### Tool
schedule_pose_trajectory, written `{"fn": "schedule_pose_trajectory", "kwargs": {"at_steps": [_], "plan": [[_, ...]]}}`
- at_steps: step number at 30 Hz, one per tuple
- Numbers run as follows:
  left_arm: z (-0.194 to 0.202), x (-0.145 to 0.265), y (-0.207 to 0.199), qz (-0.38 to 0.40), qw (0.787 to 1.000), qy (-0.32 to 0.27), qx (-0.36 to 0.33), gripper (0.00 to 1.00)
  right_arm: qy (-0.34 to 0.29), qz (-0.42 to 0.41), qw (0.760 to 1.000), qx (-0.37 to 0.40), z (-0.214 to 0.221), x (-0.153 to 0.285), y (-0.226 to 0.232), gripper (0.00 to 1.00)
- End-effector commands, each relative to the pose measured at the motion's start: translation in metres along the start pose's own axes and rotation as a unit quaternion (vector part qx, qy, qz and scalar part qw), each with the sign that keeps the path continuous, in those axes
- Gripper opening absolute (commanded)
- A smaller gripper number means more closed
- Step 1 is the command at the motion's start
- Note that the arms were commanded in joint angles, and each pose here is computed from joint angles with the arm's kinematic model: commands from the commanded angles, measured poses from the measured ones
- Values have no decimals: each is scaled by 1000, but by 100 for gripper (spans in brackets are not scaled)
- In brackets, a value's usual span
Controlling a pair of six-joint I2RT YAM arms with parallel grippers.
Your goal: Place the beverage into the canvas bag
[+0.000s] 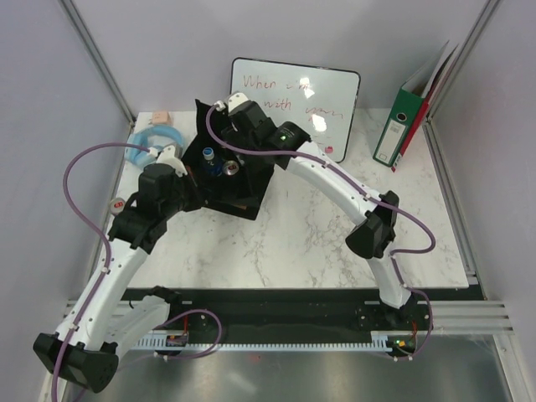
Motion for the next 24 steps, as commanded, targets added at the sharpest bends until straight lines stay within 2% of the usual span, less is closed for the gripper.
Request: {"fn": "schedule_pose_trajectory", "kwargs": {"at_steps": [1,9,15,24], "plan": [[-14,14,-13,33,999,-23,2,2,-55,49,997,14,-26,3,-13,0],[-13,16,-12,28,999,-25,2,2,-89,32,996,-5,-43,9,-11,0],[-13,18,-12,31,999,-27,1,2,-51,42,998,0,-17,-26,-18,0],[-9,16,-9,25,999,-24,1,2,-34,37,998,-23,-4,-54,-25,0]]}}
Point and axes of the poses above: each gripper's point midway between its finger pads, its own x axis back along the fingers, its own y axis along the line the jaws close on, z = x × y, the point moved 4 cm from there along x, back along the fingers, and after that the axes turned 11 degrees about -x, right-handed, at the moved point
